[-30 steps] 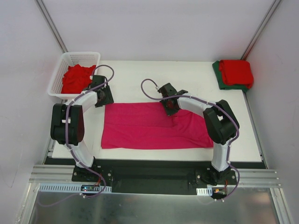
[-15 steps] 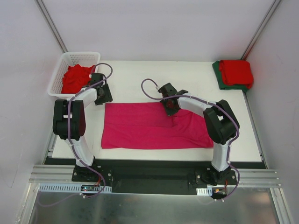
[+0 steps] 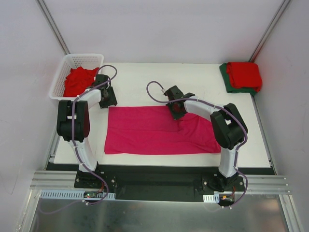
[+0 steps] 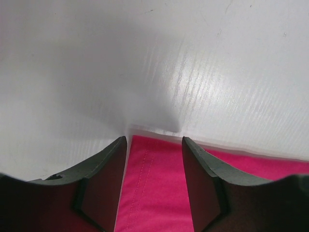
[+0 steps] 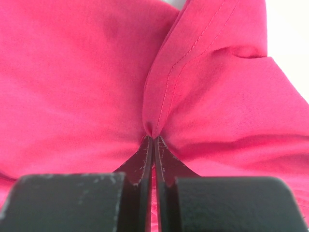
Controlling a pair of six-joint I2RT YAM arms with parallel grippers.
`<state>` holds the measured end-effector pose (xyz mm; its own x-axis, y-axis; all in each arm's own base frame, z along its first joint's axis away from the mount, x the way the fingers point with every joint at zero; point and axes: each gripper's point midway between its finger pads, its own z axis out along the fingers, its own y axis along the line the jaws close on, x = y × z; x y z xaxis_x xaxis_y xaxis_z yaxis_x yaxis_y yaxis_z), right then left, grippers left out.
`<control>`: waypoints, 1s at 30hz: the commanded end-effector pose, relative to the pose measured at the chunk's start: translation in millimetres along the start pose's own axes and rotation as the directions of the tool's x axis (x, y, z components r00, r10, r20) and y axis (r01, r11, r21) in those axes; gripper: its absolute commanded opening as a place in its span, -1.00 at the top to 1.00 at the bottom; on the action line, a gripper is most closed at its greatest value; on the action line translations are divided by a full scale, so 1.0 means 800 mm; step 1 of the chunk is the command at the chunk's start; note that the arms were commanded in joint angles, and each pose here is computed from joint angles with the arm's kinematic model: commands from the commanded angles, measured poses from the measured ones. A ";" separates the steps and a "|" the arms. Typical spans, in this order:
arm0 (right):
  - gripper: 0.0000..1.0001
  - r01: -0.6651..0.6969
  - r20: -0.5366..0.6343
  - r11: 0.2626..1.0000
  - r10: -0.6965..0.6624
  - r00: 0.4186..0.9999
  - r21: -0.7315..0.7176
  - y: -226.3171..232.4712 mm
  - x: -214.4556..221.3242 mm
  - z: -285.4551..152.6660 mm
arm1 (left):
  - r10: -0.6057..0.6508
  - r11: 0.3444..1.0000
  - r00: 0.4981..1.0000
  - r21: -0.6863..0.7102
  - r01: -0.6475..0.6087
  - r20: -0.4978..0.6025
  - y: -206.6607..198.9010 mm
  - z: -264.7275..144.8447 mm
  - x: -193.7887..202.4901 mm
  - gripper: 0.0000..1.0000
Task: Fold and stack the t-shirts
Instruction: Grap the side of the flattened tshirt furthest away from the robot with both arms
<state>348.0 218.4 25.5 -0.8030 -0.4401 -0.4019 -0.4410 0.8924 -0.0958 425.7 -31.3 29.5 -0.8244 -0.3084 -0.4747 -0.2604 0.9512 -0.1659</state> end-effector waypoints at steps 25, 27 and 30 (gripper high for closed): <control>0.97 -0.021 0.054 1.000 0.021 0.998 -0.003 -0.008 -0.020 -0.030 | -0.004 0.998 0.998 -0.067 -0.001 -0.070 0.022 0.002 0.000 0.78; 0.97 -0.021 0.056 1.000 0.021 0.998 -0.004 -0.007 -0.021 -0.031 | -0.002 0.998 0.998 -0.067 -0.003 -0.067 0.021 0.002 -0.002 0.91; 0.97 -0.021 0.056 1.000 0.021 0.998 -0.001 -0.008 -0.021 -0.031 | -0.004 0.998 0.998 -0.068 -0.001 -0.068 0.021 0.002 -0.002 1.00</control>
<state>349.3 215.2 29.8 -0.8049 -0.4321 -0.4067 -0.4333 0.8963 -0.0947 419.1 -25.0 23.6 -0.8570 -0.3098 -0.4118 -0.2781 0.9508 -0.1365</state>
